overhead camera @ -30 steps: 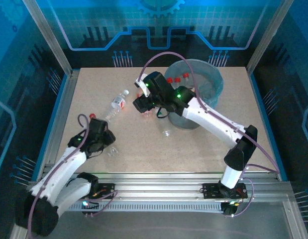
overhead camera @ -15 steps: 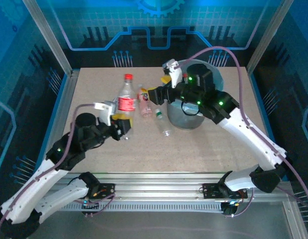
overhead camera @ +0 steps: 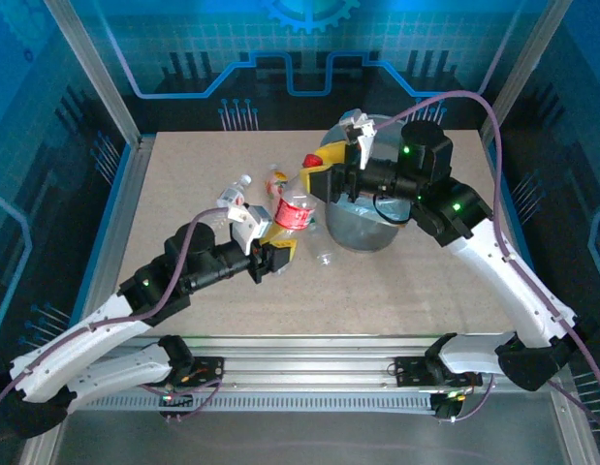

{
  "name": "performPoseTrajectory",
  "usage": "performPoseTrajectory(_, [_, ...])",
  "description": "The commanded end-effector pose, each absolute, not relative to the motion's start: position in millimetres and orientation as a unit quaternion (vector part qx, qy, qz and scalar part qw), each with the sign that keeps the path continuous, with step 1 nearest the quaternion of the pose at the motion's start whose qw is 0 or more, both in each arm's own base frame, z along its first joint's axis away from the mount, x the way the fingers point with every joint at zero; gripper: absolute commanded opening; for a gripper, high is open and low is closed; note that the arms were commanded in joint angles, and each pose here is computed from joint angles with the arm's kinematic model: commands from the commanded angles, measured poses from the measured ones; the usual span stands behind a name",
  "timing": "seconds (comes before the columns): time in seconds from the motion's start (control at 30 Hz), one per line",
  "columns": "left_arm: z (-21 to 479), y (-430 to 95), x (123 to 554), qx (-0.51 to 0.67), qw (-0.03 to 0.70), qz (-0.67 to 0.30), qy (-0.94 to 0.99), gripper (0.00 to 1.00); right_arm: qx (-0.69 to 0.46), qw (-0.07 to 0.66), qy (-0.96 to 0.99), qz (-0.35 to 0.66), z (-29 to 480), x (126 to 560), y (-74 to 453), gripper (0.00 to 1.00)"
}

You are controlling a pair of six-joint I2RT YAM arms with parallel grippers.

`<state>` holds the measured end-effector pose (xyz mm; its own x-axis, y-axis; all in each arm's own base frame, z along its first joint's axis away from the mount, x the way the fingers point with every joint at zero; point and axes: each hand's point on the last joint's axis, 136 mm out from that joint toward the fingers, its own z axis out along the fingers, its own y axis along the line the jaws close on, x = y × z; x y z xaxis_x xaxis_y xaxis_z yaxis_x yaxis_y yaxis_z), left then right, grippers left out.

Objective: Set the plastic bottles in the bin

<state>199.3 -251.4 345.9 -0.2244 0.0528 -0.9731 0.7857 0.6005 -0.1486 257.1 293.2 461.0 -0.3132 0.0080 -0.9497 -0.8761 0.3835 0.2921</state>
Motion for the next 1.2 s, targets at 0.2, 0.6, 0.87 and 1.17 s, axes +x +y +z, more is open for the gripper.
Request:
performPoseTrajectory(0.2, [361.5, -256.7, 189.8, 0.319, 0.569, -0.348, 0.673, 0.41, -0.374, 0.457, 0.632, 0.502, 471.5, 230.6, 299.9, 0.47])
performPoseTrajectory(0.6, [364.0, -251.3, 194.7, 0.302, 0.582, -0.34, 0.674, 0.6, -0.365, 0.474, 0.643, 0.479, 473.2, 232.9, 292.3, 0.02])
performPoseTrajectory(0.87, [379.0, -231.4, 201.1, 0.252, 0.63, -0.327, 0.657, 0.99, -0.299, 0.564, 0.674, 0.372, 500.8, 257.7, 255.3, 0.0])
performPoseTrajectory(1.17, [377.8, -201.8, 217.8, 0.184, 0.646, -0.271, 0.69, 0.99, -0.184, 0.694, 0.669, 0.193, 550.6, 287.4, 182.4, 0.0])
